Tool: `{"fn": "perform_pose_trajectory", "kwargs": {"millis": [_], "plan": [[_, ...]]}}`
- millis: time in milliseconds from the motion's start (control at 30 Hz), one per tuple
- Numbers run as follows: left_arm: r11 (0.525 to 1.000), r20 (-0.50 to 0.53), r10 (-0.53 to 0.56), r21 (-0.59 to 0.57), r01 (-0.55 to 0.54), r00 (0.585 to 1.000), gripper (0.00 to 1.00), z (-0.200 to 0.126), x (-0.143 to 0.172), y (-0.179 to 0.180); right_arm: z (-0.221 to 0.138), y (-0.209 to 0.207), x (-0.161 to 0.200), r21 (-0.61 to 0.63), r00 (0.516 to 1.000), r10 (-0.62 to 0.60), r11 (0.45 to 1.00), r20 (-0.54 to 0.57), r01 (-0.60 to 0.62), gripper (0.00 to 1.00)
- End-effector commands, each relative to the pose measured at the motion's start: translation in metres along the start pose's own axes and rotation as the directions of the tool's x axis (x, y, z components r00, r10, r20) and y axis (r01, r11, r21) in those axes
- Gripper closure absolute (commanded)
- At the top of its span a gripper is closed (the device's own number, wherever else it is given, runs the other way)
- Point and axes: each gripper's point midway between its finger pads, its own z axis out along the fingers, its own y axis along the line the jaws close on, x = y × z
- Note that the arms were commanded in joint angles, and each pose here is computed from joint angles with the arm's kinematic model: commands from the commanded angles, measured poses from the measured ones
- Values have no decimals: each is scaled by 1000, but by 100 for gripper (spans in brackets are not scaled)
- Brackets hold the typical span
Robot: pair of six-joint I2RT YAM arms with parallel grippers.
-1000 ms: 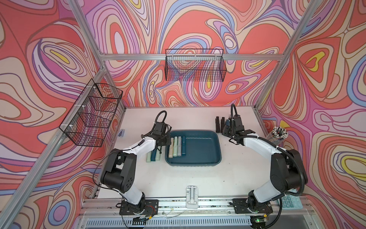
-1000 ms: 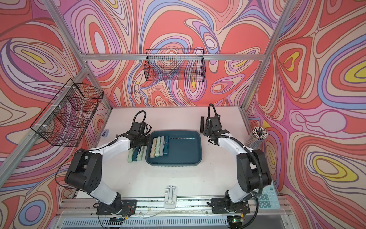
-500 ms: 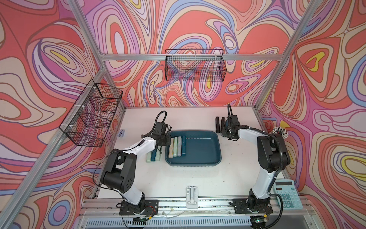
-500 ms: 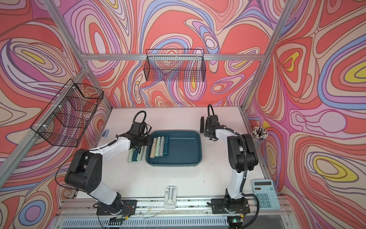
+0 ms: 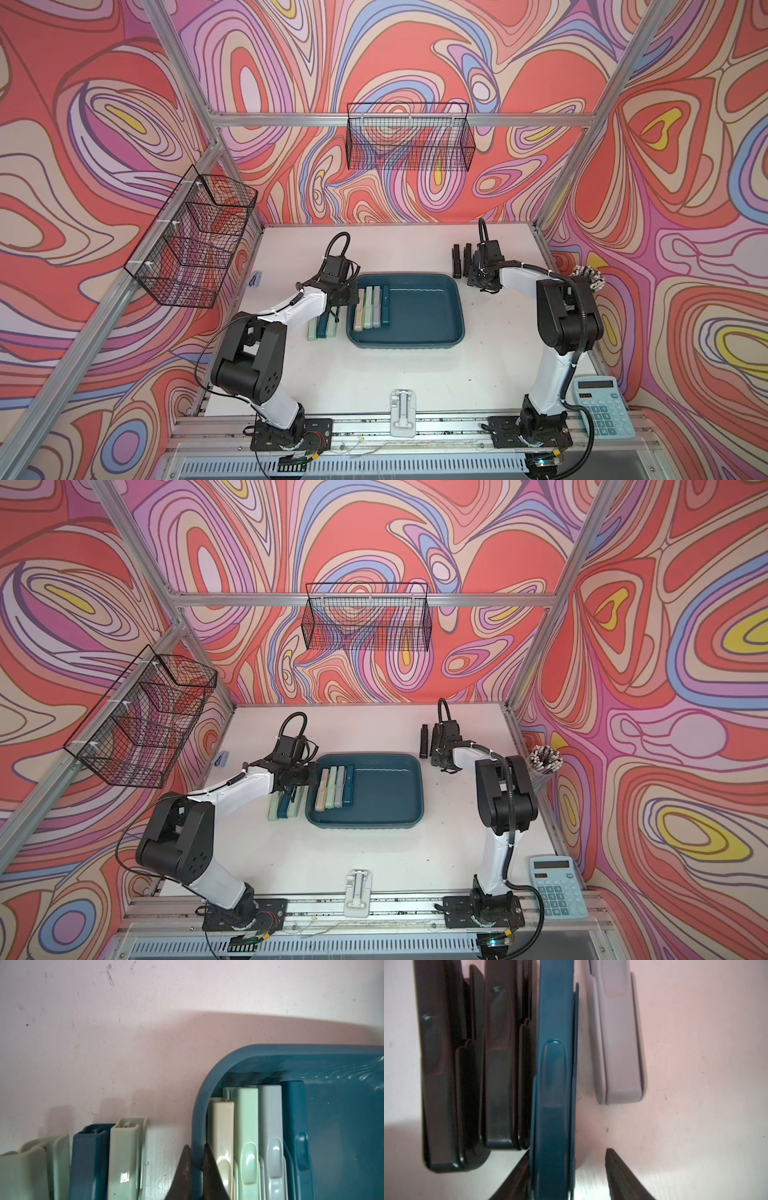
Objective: Put the pruning pliers into the storage box
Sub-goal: Pick up the pruning pliers from the center of the board.
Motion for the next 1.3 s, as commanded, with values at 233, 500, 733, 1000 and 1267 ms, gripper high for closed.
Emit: {"fn": "perform_pose_trajectory", "kwargs": {"millis": [233,500,733,1000,1267], "plan": [[1000,-21,16,7,-16,1000,92,2,4,-1,3,2,-10,-14,998,-59,998,0,59,56],[1000,-24,16,3,-16,1000,92,2,6,0,16,6,-9,-26,998,-59,998,-13,58,61],[1000,-26,12,7,-12,1000,92,3,7,0,14,5,-11,-16,998,-57,998,-4,57,68],[1000,-24,8,17,-8,1000,92,4,6,-2,-9,4,-16,-30,999,-42,999,33,43,75],[1000,-17,4,25,-3,1000,92,2,4,-4,-63,10,-21,-104,992,21,995,123,-8,75]]}}
